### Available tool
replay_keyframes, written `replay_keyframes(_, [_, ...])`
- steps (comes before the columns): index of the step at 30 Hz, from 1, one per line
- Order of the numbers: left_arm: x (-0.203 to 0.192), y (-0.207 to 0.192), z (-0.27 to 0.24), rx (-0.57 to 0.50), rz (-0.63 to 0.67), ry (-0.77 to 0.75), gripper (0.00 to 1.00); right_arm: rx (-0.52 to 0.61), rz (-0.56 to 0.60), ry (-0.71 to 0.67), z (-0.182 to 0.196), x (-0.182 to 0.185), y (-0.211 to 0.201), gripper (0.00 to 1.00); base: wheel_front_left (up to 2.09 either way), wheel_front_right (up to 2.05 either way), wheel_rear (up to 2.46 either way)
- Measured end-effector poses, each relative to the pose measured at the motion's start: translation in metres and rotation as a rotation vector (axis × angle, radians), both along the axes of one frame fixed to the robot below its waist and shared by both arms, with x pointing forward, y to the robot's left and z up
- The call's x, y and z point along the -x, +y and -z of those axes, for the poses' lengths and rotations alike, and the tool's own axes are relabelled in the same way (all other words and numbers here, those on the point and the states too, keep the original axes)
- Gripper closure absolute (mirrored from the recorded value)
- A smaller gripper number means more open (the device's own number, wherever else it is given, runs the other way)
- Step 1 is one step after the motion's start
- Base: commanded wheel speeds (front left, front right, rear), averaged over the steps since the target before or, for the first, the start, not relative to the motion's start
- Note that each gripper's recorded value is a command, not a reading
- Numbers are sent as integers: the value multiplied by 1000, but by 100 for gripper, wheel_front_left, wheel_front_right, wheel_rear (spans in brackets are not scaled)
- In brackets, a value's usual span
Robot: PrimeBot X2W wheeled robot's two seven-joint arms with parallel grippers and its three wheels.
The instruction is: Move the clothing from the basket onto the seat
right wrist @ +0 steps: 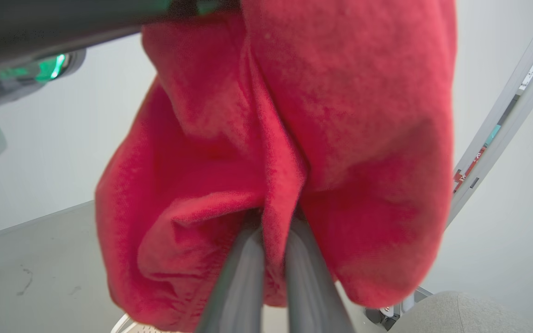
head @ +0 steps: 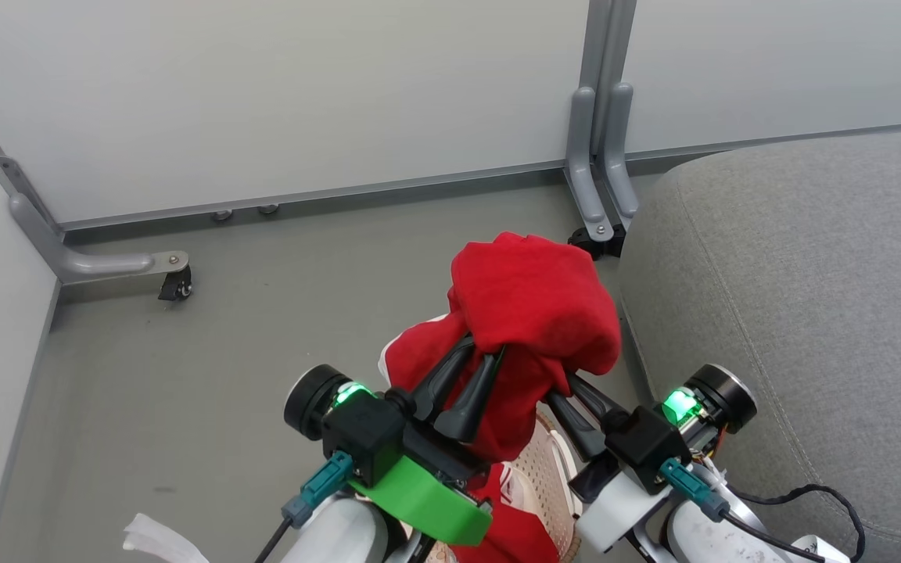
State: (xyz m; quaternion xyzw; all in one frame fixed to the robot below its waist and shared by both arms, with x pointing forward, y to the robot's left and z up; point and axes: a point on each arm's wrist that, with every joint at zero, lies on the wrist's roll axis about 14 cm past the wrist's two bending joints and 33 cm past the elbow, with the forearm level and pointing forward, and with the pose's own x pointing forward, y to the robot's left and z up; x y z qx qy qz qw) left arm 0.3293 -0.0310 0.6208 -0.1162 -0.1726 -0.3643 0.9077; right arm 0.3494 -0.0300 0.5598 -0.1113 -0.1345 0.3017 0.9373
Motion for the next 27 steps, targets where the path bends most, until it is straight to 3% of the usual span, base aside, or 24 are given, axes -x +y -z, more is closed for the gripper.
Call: replay_keyframes(27, [0, 3, -5, 9, -9, -13, 100, 5, -14, 19, 6, 3, 3, 100, 0, 0, 0])
